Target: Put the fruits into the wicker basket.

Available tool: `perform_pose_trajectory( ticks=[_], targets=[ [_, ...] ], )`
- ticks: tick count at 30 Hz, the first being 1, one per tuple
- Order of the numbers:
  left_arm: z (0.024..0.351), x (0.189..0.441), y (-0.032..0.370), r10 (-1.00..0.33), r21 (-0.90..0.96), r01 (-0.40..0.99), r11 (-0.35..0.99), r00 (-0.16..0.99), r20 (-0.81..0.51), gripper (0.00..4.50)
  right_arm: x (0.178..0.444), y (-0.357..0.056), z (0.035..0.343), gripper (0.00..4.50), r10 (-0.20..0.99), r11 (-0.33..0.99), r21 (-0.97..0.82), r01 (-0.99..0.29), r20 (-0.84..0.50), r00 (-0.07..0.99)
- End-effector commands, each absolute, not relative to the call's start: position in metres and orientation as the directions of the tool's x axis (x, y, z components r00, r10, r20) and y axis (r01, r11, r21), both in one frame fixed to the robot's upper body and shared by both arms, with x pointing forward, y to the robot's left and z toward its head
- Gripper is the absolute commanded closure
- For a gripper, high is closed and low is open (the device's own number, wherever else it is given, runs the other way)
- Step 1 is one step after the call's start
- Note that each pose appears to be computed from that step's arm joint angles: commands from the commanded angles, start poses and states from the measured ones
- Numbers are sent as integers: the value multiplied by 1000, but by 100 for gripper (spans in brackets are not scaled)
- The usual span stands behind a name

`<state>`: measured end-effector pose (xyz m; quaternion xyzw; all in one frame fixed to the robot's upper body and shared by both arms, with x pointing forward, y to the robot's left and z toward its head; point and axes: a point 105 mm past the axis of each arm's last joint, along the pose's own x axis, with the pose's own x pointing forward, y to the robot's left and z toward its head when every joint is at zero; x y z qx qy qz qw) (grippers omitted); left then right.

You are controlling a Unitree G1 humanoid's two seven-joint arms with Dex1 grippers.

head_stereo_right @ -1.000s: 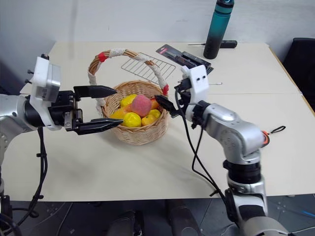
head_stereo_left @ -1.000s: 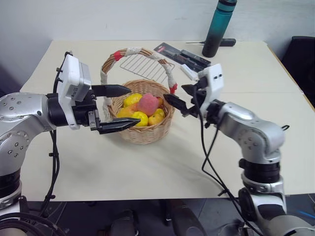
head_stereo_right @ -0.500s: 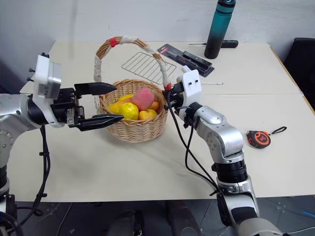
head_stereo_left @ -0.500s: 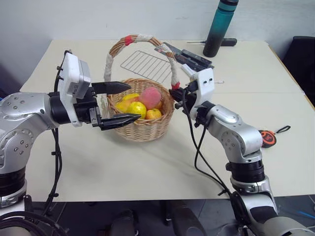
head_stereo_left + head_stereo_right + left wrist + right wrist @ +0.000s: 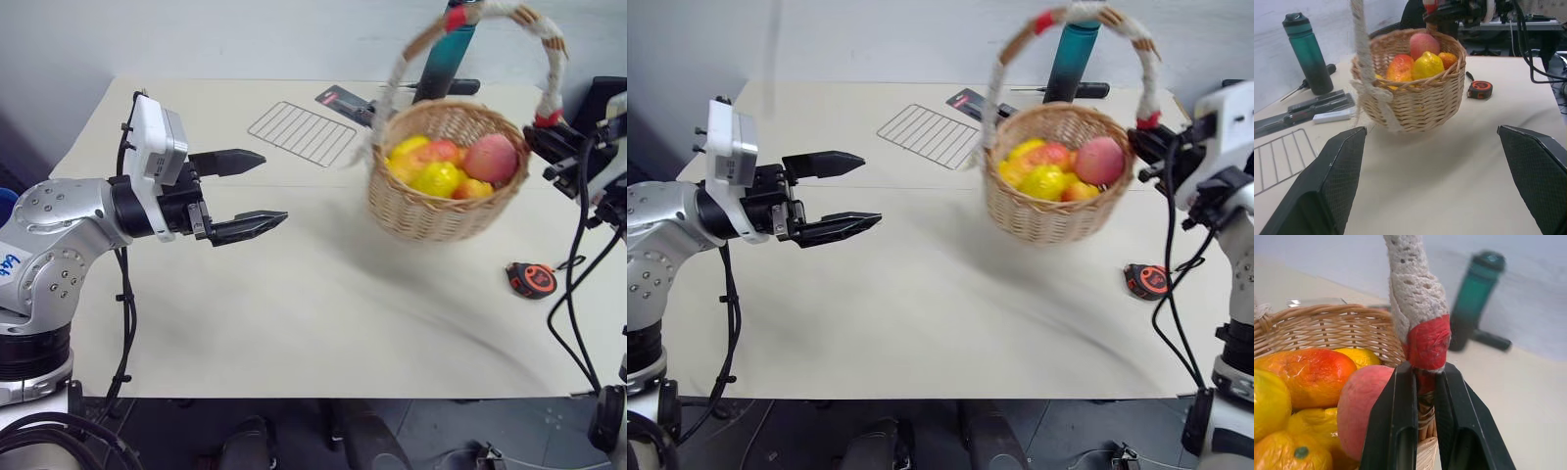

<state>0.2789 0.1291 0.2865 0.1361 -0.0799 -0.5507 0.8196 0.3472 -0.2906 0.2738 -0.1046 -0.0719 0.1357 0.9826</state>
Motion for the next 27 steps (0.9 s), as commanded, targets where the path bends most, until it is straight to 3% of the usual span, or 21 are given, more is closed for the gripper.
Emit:
perform_pose_trajectory(
  ticks=[1,3,12,16,22,27],
  targets=[
    [293,274,125,-934,343,877,337,356,8,0,345,-301,284,435,251,949,-244,-198,209,945],
    [294,273,123,-939,319,888,332,343,24,0,348,-305,270,435,230,956,-230,-182,199,953],
    [290,265,127,-957,254,924,286,290,23,0,325,-328,252,129,252,957,-182,-225,146,957],
    [281,260,134,-965,217,944,248,260,-27,0,293,-356,258,1,283,938,-217,-270,30,959],
    [274,260,151,-963,215,951,222,249,-107,0,229,-387,273,1,439,879,-112,-463,-185,879],
    [276,267,156,-959,252,943,220,256,-124,0,221,-378,275,1,499,852,-76,-517,-178,848]
  ],
)
